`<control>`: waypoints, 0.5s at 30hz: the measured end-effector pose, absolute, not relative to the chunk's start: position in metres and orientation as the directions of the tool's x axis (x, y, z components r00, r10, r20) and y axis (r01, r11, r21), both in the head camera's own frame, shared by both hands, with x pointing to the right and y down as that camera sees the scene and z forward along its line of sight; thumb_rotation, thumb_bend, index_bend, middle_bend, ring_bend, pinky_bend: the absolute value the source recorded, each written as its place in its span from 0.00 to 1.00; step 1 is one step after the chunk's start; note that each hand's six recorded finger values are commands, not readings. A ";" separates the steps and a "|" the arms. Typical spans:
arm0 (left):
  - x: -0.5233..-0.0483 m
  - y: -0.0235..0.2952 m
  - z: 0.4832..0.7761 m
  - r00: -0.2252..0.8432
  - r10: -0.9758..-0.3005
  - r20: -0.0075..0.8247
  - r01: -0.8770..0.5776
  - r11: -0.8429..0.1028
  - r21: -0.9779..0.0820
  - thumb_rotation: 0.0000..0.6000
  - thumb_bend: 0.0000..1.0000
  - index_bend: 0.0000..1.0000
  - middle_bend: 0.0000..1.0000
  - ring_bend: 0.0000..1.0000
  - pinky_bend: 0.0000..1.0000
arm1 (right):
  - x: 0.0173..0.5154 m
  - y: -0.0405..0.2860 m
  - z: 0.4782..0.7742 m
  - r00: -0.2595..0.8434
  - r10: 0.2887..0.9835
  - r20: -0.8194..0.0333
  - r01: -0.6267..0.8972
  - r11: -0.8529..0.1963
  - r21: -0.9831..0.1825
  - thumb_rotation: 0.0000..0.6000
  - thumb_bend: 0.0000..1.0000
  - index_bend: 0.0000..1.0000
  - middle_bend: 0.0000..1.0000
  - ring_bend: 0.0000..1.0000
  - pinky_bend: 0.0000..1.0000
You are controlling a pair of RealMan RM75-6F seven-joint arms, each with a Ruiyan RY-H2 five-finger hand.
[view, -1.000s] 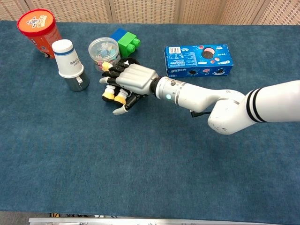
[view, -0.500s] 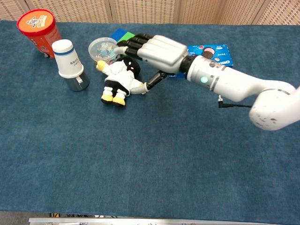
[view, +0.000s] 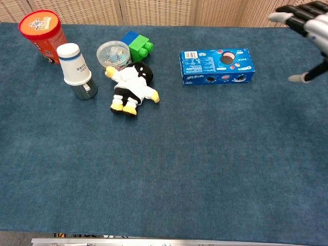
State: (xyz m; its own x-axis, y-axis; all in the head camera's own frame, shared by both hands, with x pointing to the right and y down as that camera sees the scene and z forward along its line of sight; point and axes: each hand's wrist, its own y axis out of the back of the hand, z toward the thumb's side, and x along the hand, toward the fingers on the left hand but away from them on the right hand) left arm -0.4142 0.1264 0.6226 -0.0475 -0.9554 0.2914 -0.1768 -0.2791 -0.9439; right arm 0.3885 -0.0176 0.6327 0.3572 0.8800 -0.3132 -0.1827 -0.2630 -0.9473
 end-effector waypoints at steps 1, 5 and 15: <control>-0.412 0.125 0.623 -0.040 -0.956 0.290 -0.174 -0.279 -0.944 1.00 0.30 0.09 0.16 0.15 0.07 | 0.400 -0.012 0.629 0.333 0.888 -0.316 -0.182 -0.268 -0.946 1.00 0.00 0.00 0.00 0.00 0.00; -0.403 0.123 0.623 -0.014 -0.958 0.287 -0.162 -0.281 -0.946 1.00 0.30 0.09 0.16 0.15 0.07 | 0.438 0.011 0.616 0.252 0.912 -0.323 -0.175 -0.285 -0.942 1.00 0.00 0.00 0.00 0.00 0.00; -0.379 0.116 0.625 0.032 -0.969 0.243 -0.157 -0.245 -0.957 1.00 0.30 0.09 0.16 0.15 0.07 | 0.489 0.058 0.596 0.143 0.944 -0.297 -0.140 -0.278 -0.950 1.00 0.00 0.00 0.00 0.00 0.00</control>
State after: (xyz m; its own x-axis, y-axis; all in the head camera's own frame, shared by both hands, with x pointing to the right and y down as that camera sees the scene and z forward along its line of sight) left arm -0.3790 0.1157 0.6250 0.0318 -0.9695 0.2432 -0.1571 -0.2451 -0.9567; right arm 0.4886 0.0584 0.5963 0.1426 0.9441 -0.2974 -0.1400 -0.2782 -0.9503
